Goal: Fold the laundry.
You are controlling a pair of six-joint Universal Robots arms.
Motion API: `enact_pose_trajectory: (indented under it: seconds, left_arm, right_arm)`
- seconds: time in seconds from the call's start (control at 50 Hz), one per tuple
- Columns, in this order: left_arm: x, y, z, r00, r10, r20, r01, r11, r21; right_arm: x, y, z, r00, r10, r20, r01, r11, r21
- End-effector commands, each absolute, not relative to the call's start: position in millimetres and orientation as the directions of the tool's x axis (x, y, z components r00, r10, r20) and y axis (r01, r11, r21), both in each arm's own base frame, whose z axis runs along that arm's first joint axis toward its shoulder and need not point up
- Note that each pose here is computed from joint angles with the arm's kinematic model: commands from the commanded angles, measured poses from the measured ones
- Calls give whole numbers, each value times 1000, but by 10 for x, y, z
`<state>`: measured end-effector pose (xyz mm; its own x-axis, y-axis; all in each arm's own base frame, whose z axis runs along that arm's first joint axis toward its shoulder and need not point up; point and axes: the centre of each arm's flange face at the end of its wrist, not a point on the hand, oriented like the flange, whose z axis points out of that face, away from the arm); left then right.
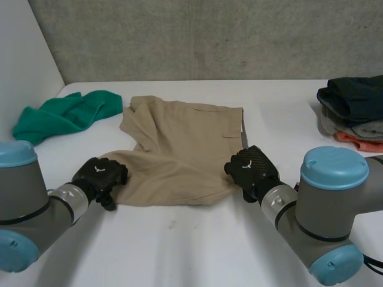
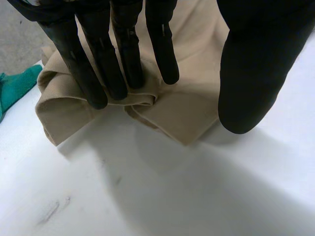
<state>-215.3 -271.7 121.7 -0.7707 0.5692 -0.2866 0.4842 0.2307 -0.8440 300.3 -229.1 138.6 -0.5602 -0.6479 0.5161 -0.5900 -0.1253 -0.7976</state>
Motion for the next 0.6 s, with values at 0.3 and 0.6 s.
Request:
enact_pose_trajectory:
  seconds: [0.3,0.6]
  left_arm:
    - [-2186,-2719,1540,-815,477,-328,451,167,-877]
    - [-1990,-1306,2117,-598,690,-408,704,208,-679]
  right_arm:
    - [2972,-2322,1479,-563,-627,539,-596,-144,-790]
    - [2416,-1640,1843,-157,-839,521,-887,-112,-448]
